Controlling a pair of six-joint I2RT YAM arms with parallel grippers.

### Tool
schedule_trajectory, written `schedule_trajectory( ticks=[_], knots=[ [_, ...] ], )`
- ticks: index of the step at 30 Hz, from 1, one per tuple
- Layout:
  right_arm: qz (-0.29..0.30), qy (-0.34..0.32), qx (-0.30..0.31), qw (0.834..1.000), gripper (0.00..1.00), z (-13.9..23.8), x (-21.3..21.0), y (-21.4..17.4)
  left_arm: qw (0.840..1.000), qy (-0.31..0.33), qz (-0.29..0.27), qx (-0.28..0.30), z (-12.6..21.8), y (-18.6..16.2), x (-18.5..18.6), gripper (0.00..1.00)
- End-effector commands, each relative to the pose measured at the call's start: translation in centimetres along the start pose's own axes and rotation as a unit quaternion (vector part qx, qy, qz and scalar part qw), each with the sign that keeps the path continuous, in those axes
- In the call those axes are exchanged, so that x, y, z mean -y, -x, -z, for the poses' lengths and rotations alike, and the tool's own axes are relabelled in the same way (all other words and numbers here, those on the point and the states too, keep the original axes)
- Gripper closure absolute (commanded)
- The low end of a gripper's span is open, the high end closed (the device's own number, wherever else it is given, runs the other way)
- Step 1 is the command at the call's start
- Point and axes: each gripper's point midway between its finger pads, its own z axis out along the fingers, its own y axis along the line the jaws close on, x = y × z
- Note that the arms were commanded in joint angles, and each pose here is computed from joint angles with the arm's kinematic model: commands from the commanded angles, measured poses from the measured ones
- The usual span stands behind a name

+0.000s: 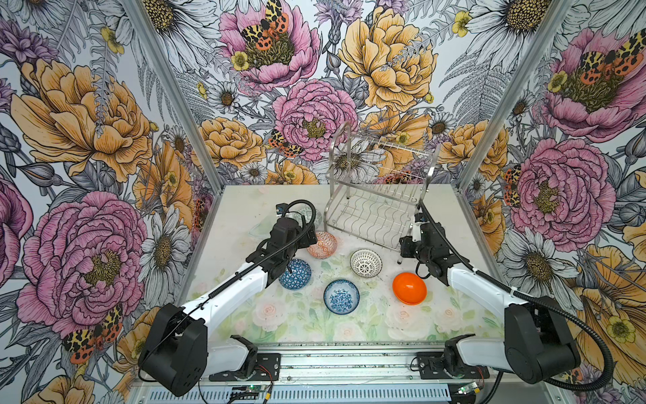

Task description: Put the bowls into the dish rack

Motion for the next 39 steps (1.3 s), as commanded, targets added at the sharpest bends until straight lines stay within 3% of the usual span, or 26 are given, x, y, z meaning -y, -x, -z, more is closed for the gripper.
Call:
schedule_trajectory(
  ticks=[1, 9, 13, 26, 39],
  knots=[
    [0.042, 0.061, -0.088, 0.993, 0.89, -0.5, -1.6, -3.3, 1.000, 0.017, 0.019, 0.016, -0.2, 1.0, -0.7, 0.01],
    [0.040, 0.034, -0.121, 0.991, 0.86, -1.3, 0.8, -2.8, 0.999, 0.023, 0.037, 0.016, -1.0, 1.4, -0.6, 0.01],
    [0.061, 0.010, -0.122, 0.991, 0.86, -1.3, 2.2, -2.3, 0.998, 0.027, 0.046, 0.019, -1.3, 1.7, -0.5, 0.01],
    [0.045, -0.062, -0.117, 0.990, 0.83, -3.3, 6.4, 0.2, 0.996, 0.027, 0.083, 0.010, -1.9, 2.7, -0.1, 0.01],
    [-0.018, -0.118, -0.093, 0.989, 0.76, -2.9, 10.1, 2.3, 0.996, 0.042, 0.075, -0.013, -1.1, 2.1, -0.8, 0.01]
  ],
)
